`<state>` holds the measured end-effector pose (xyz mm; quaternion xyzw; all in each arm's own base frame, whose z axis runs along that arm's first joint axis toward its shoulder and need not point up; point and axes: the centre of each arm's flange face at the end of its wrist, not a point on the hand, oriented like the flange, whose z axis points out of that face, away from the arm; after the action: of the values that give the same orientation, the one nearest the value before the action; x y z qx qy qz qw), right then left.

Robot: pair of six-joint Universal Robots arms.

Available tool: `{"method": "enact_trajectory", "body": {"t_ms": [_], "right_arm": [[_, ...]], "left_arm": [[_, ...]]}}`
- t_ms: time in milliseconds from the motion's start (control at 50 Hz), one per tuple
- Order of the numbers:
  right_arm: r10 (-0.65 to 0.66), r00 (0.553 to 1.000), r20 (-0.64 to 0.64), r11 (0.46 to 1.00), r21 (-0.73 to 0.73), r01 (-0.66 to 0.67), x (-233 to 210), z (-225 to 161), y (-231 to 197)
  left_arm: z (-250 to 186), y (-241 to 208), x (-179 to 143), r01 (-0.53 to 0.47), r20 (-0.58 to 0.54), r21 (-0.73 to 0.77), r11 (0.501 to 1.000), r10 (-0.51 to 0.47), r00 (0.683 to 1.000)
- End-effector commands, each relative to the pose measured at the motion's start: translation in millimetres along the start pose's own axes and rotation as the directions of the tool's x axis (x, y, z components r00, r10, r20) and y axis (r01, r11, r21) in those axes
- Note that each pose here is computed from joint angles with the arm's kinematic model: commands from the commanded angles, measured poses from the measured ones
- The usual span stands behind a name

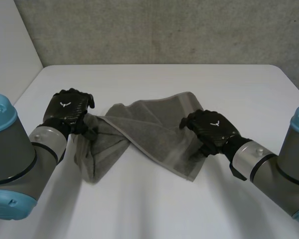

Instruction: Fold the towel.

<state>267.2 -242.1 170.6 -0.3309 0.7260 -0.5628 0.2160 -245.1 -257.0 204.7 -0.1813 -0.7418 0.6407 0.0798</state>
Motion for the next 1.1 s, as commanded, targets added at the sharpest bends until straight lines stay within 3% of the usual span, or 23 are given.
{"method": "enact_trajectory", "body": {"t_ms": [20,280,800,1100], "right_arm": [[-0.050,0.999,0.008,0.998,-0.033,0.050,2.4,6.0,15.3],[-0.173,0.983,0.053,0.978,-0.107,0.178,-3.0,6.8,43.2],[-0.166,0.983,0.083,0.975,-0.138,0.176,-10.4,8.6,57.2],[-0.182,0.981,0.063,0.979,-0.082,0.187,-4.4,16.7,44.2]], "left_arm": [[-1.1,0.4,0.9,-0.001,-0.003,-0.001,1.000,0.001,1.000],[-1.3,0.5,2.5,-0.002,-0.007,0.001,1.000,0.002,1.000],[-1.8,2.2,2.1,0.000,-0.006,-0.004,1.000,0.000,1.000],[-1.6,1.6,1.5,0.000,-0.004,-0.001,1.000,0.000,1.000]]}}
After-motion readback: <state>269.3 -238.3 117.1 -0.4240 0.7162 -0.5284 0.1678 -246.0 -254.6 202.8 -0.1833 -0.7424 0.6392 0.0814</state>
